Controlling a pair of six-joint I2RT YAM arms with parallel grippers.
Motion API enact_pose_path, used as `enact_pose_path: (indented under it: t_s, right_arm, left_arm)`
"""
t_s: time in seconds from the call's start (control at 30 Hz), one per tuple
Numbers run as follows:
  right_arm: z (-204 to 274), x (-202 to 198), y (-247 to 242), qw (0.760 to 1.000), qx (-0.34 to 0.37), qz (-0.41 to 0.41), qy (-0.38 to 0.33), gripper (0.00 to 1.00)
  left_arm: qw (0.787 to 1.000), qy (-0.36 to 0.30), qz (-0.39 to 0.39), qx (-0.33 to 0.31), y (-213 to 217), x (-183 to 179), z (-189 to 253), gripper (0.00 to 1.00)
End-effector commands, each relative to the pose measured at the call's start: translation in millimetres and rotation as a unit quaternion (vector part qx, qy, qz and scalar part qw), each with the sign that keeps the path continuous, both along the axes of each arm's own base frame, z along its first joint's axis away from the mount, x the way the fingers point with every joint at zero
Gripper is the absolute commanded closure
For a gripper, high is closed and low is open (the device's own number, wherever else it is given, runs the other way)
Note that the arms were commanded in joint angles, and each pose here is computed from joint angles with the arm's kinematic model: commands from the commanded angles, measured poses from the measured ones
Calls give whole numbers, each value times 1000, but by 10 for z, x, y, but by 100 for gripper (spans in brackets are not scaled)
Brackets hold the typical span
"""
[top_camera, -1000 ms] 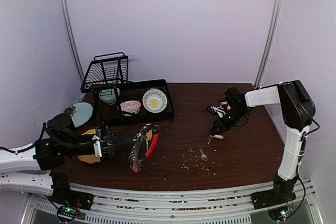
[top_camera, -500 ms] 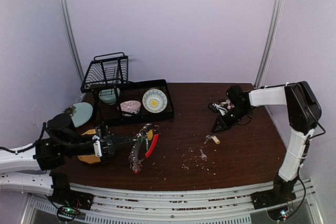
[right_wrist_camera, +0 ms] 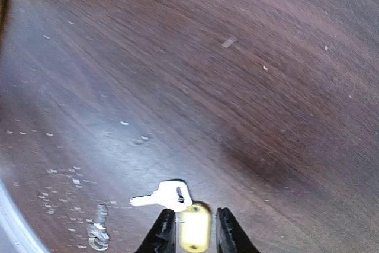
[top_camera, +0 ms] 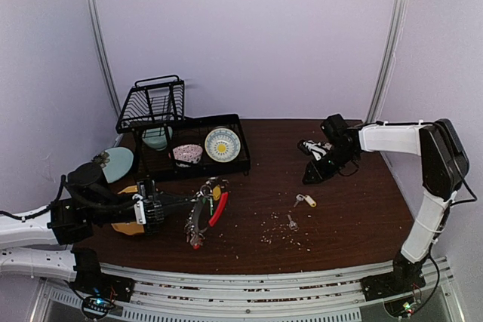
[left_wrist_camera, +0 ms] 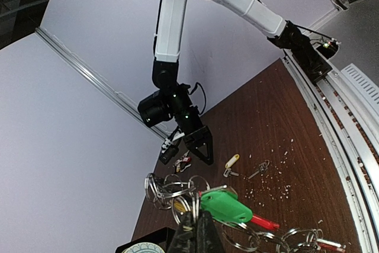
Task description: Put the keys on the keyring
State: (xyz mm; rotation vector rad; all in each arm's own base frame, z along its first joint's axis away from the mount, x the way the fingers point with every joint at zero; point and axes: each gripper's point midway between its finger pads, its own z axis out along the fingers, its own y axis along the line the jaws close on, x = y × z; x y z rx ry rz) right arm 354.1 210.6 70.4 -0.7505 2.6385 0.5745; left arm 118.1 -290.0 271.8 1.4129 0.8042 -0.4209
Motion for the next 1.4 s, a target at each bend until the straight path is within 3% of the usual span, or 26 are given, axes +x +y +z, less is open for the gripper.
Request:
enact_pose_path:
  t_s: [0.0,0.1,0.17,0.27,0.37,0.5,0.7,0.97,1.37]
  right_arm:
    - [-152,-136,-96,995,-91,28,-16,73]
    - [-27,-225,-64,979,-143,95,-111,69]
    - [39,-311,4,960,-135,172,-173,68]
    - [29,-410,36,914,-134,280,-262,67]
    - [-28,-503,17,863,-156,382,-291,71]
    - [-43,-406,-18,839,-168,441,-269,77]
    - [-223,-308,-7,817,-185,495,-231,75]
    - [-381,-340,-22,809,-186,518,-206,71]
    - [-477,-251,-42,812,-201,510,-200,82]
  left_arm:
    - [998,-24,5,-49,28,7,379,100]
    - [999,-24,3,-48,21,2,374,100]
    - [999,-24,0,-48,15,-3,371,100]
    - [999,-22,5,-44,7,19,346,100]
    - [999,-20,7,-40,5,27,317,100]
    - [999,-21,9,-42,19,28,334,100]
    - [999,-26,11,-46,34,24,352,100]
    - [999,-25,11,-45,34,26,346,100]
    - [999,-27,12,-44,36,27,343,100]
